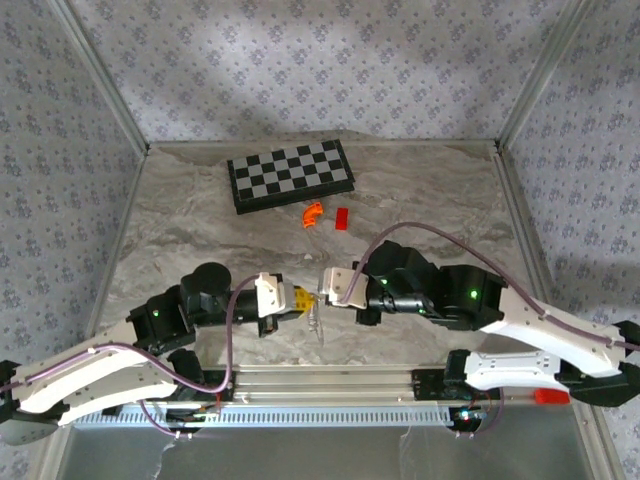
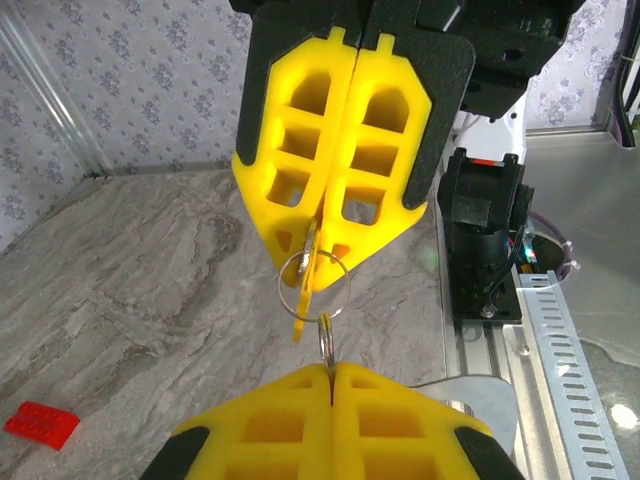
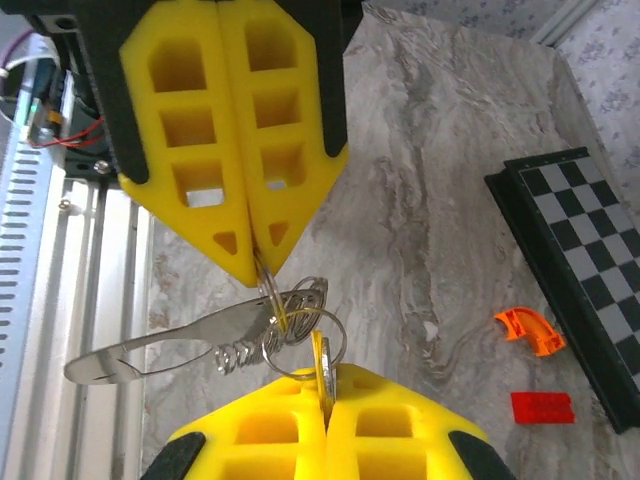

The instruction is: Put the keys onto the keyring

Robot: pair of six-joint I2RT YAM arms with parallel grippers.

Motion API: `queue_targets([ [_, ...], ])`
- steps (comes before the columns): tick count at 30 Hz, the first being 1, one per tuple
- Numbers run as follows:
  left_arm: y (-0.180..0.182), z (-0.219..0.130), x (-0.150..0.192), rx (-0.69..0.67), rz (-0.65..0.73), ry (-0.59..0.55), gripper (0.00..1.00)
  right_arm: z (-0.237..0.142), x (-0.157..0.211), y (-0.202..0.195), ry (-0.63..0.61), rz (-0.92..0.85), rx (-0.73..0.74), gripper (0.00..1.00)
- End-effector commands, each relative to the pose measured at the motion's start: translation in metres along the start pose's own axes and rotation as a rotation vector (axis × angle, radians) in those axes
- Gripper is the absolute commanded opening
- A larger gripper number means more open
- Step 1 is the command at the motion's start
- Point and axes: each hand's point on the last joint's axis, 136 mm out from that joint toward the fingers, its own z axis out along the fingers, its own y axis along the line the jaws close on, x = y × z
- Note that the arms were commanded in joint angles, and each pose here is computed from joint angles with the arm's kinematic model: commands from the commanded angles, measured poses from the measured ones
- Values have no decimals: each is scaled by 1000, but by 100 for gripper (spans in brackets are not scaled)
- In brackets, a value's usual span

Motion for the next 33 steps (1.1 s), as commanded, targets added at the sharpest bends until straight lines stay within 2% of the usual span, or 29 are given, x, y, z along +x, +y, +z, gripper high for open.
queue_targets([
  [1,2,3,10,-19,-1,18,0,-5,-3,-19,35,-27,93,0],
  [2,3,3,11,-25,-2,15,5,-3,-3,-20,45,-29,98,0],
  [3,4,3,13,-35,-7,14,13,-1,-1,-22,61,-30,105,0],
  [4,7,3,15,-52,-10,12,27,2,-1,-24,76,-30,113,0],
  [6,13,1,17,-94,-18,5,41,8,3,-24,110,-26,110,0],
  [7,16,-1,17,-116,-21,-3,51,11,4,-23,124,-24,96,0],
  [8,18,-2,20,-132,-24,-3,80,14,6,-23,139,-24,93,0],
  [9,20,-5,20,-150,-28,-11,93,17,7,-25,154,-24,97,0],
  [10,22,-7,21,-167,-35,-16,99,20,8,-28,169,-20,102,0],
  [18,35,-21,30,-277,-82,-47,99,47,27,-57,306,61,189,0],
  [25,50,-33,49,-399,-104,-42,100,73,50,-62,432,129,194,0],
  [33,49,-42,60,-416,-123,-32,99,87,54,-78,458,188,197,0],
])
